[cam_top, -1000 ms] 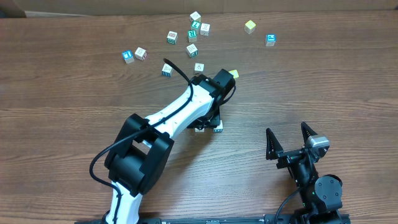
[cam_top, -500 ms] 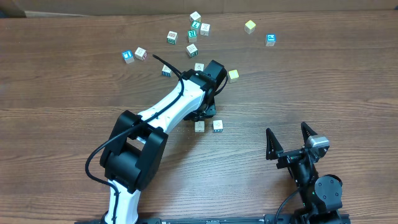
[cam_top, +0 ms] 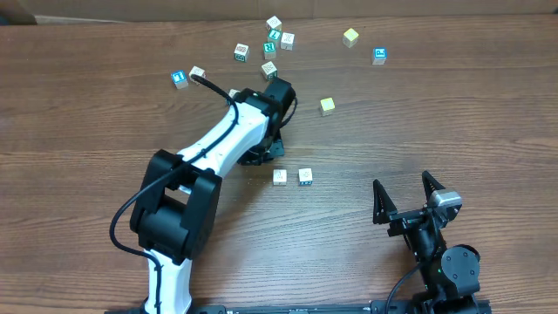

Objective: Form a horizontal line
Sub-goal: 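Open the left gripper and lift away from the two blocks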

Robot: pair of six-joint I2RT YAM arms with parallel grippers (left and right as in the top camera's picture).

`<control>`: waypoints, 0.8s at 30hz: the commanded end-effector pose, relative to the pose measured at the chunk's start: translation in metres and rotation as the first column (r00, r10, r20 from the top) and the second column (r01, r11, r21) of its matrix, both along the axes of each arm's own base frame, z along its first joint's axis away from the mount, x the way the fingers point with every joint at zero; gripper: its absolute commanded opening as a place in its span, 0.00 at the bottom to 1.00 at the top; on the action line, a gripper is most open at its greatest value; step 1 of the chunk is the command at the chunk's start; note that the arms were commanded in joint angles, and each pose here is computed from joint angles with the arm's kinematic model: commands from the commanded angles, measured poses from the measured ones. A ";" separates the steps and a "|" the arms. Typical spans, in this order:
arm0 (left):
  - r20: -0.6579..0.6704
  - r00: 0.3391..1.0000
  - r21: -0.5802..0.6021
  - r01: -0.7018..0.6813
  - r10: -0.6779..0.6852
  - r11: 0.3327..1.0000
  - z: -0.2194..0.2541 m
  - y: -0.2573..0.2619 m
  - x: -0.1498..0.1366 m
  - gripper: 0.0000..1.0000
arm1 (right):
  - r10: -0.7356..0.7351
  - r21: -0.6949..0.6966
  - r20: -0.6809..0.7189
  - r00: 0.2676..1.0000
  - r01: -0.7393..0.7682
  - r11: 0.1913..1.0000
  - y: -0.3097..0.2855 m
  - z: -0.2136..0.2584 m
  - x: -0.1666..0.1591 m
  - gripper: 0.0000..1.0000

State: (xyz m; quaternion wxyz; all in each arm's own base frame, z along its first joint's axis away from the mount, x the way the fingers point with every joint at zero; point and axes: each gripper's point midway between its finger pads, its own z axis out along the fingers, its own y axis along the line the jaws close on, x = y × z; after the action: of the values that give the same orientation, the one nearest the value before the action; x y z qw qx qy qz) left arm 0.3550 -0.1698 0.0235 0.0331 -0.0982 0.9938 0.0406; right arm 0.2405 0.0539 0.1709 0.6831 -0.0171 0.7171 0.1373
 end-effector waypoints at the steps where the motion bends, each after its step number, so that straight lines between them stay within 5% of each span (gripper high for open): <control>1: -0.042 0.998 -0.003 0.035 -0.035 0.999 0.001 0.000 -0.013 0.04 | 0.003 -0.003 0.008 1.000 -0.003 1.000 0.001 -0.001 0.000 1.00; 12: -0.150 0.987 -0.062 0.050 -0.059 0.997 -0.010 -0.010 -0.042 0.04 | 0.003 -0.003 0.008 1.000 -0.003 1.000 0.001 -0.001 0.000 1.00; 24: -0.119 0.989 -0.131 0.069 -0.084 0.989 -0.010 -0.031 -0.038 0.04 | 0.003 -0.003 0.008 1.000 -0.003 1.000 0.001 -0.001 0.000 1.00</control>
State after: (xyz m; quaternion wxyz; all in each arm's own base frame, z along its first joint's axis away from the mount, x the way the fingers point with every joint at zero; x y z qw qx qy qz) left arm 0.3227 -0.1911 0.0102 -0.0289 -0.0760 0.9967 -0.0016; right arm 0.2405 0.0539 0.1709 0.6831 -0.0172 0.7171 0.1372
